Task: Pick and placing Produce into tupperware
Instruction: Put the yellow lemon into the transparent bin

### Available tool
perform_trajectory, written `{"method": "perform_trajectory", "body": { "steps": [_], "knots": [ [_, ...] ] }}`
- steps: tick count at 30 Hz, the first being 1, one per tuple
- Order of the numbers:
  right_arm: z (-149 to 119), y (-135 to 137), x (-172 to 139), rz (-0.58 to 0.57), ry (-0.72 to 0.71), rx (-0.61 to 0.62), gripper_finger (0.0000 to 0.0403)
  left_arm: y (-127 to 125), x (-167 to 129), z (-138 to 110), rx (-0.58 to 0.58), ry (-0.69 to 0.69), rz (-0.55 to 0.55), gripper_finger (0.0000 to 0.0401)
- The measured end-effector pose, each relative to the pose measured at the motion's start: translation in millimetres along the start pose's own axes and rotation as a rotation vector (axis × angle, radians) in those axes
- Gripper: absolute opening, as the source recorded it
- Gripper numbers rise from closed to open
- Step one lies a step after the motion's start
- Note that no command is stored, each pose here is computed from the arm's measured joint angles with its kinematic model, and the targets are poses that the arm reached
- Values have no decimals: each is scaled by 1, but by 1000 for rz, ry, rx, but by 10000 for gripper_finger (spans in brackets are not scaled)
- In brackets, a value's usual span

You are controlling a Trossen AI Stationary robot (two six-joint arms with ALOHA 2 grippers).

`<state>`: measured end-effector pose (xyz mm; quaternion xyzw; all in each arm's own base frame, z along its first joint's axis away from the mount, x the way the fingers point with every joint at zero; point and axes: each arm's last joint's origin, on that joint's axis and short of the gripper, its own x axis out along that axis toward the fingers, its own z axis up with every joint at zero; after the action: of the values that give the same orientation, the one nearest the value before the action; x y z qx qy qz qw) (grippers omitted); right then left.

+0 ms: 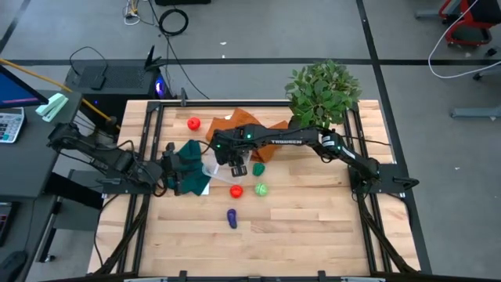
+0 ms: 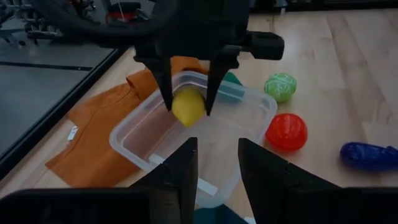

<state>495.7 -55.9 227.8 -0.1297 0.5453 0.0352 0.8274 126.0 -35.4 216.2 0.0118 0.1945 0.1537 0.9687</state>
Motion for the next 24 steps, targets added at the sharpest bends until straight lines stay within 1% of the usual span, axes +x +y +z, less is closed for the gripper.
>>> {"method": "perform_trajectory", "body": {
  "steps": [5,11,24],
  "knots": [
    [-1,1,7,25,11,15,156,0,0,0,-4,-4,-1,120],
    [-3,3,26,37,32,13,156,0,0,1,-12,-5,-2,119],
    [-4,3,30,59,31,18,156,0,0,0,-13,-2,-10,121]
  ]
}}
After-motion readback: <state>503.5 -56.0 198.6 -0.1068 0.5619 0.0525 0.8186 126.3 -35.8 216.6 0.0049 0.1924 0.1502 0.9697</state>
